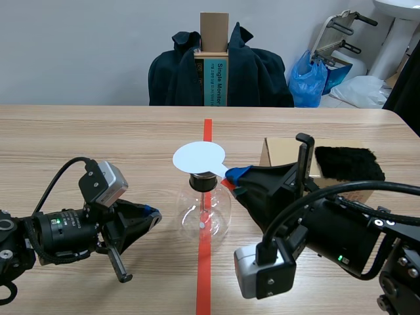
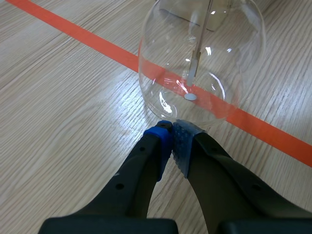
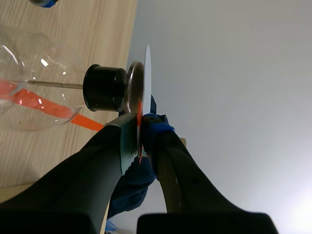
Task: Do the electroscope experiment.
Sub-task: 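Move the plate toward and away from the electroscope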
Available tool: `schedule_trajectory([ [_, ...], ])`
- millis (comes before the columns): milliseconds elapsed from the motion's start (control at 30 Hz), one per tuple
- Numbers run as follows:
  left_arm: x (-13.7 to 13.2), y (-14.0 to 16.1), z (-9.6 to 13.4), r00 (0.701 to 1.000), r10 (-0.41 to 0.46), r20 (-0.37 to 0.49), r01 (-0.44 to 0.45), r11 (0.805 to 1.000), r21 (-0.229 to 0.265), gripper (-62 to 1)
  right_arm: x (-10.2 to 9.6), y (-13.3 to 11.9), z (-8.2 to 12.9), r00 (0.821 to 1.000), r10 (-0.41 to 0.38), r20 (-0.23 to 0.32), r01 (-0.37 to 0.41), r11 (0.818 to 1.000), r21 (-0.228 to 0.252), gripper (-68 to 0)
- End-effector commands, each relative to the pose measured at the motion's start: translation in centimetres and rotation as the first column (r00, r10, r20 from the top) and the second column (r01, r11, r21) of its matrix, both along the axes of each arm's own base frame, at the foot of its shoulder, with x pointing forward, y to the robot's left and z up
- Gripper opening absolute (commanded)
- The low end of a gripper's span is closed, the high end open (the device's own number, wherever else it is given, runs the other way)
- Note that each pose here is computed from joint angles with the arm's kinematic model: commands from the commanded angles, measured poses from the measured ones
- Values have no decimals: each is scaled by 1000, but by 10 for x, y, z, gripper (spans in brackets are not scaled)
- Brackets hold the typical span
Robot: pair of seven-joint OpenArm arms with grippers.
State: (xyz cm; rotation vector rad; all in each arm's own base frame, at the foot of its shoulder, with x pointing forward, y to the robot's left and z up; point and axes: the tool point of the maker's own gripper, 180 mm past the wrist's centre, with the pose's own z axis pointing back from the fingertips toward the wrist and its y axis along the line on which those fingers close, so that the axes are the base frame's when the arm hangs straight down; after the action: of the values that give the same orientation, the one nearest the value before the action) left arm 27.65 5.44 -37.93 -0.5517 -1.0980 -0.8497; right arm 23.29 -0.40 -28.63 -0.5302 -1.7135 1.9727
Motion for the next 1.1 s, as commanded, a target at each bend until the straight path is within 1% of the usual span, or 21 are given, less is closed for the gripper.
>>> schedule_trajectory([
  [0, 4, -2, 9, 1000, 1, 24, 0, 1000, -27, -590, 2, -2, 10, 999, 16, 39, -16, 1000, 2, -668],
  [100, 4, -2, 9, 1000, 1, 24, 0, 1000, -27, -590, -1, 0, 9, 999, 33, 39, -32, 999, -7, -668],
  [200, 4, -2, 9, 1000, 1, 24, 0, 1000, -27, -590, -3, 1, 9, 998, 46, 38, -46, 999, -6, -668],
  [400, 4, -2, 9, 1000, 0, 24, 0, 1000, -26, -590, -2, 1, 9, 998, 44, 39, -43, 999, -5, -668],
  [533, 4, -2, 9, 1000, 0, 24, 0, 1000, -26, -590, 6, -4, 9, 999, -9, 46, 9, 1000, -8, -668],
  [667, 4, -2, 9, 1000, 0, 23, 0, 1000, -26, -590, 18, -16, 8, 992, -110, 53, 111, 994, -12, -668],
  [767, 4, -2, 9, 1000, 0, 23, 0, 1000, -26, -590, 26, -28, 6, 977, -204, 57, 205, 979, -16, -669],
  [833, 4, -2, 9, 1000, 0, 23, 0, 1000, -26, -590, 32, -37, 7, 962, -264, 69, 266, 964, -15, -668],
  [967, 4, -2, 9, 1000, 0, 24, 0, 1000, -26, -590, 43, -54, 12, 920, -378, 105, 380, 925, -3, -668],
  [1033, 4, -2, 9, 1000, 0, 24, 0, 1000, -26, -590, 48, -62, 12, 900, -422, 110, 425, 905, -2, -668],
  [1067, 4, -2, 9, 1000, 0, 24, 0, 1000, -26, -590, 49, -64, 12, 893, -436, 111, 439, 898, -2, -668],
])
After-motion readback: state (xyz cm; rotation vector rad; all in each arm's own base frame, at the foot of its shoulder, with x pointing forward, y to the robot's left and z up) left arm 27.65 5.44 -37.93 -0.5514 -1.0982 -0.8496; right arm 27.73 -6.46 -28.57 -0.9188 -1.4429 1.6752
